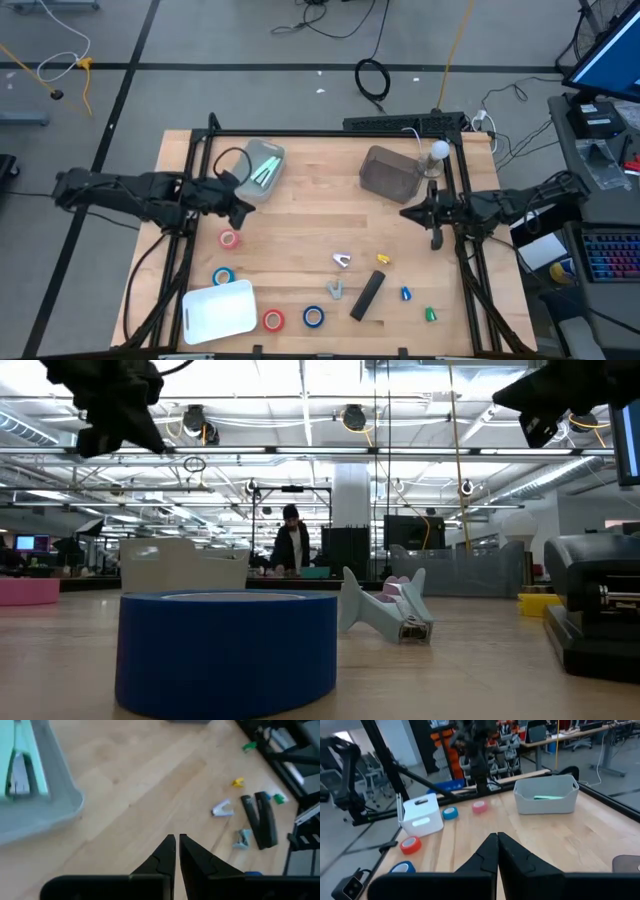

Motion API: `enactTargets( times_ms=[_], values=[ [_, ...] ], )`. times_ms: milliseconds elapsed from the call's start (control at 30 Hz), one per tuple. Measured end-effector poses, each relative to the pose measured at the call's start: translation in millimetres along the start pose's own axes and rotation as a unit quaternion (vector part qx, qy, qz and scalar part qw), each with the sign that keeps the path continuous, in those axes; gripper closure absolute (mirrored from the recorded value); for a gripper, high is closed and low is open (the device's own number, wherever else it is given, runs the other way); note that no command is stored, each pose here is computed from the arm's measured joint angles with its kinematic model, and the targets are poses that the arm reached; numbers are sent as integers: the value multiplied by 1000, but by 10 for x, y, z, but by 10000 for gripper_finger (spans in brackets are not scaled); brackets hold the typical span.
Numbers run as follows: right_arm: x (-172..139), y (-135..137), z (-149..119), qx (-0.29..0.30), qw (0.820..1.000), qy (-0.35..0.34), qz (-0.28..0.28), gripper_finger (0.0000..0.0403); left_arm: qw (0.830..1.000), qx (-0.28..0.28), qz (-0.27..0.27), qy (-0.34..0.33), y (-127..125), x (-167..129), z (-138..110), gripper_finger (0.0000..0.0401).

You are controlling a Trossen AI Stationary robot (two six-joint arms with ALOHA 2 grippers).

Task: Pick and place Stapler, Stapler remover, tape
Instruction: Put the black stapler into the gray bin

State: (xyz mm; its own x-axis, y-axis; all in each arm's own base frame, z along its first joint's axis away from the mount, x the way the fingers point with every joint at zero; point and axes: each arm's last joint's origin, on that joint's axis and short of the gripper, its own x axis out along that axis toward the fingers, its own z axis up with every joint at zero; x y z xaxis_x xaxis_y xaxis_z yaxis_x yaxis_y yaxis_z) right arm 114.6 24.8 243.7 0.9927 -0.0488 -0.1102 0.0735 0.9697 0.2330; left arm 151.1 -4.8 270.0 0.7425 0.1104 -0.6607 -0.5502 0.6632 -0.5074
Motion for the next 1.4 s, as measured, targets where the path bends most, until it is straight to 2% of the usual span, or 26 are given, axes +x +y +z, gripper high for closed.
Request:
enactTargets(
  times_ms=[133, 267, 600, 900, 1233, 1400],
  values=[
    [-47, -39, -74, 6, 1000, -11, 3, 403, 1000, -4, 11, -6, 10, 42, -72, 389],
    [-40, -68, -186, 8, 1000, -22, 6, 403, 1000, -13, -6, -14, -18, 64, -87, 398],
    [7, -114, -409, 21, 998, -56, 16, 403, 999, -36, -17, 7, -66, 52, -168, 369],
    [6, -117, -420, 20, 998, -57, 16, 403, 998, -60, -19, 25, -84, 38, -230, 369],
    [6, -116, -420, 32, 998, -56, 18, 403, 997, -48, -16, 57, -82, 24, -299, 370],
    [6, -116, -420, 32, 998, -56, 18, 403, 994, -54, 19, 95, -16, 11, -371, 370]
  ],
)
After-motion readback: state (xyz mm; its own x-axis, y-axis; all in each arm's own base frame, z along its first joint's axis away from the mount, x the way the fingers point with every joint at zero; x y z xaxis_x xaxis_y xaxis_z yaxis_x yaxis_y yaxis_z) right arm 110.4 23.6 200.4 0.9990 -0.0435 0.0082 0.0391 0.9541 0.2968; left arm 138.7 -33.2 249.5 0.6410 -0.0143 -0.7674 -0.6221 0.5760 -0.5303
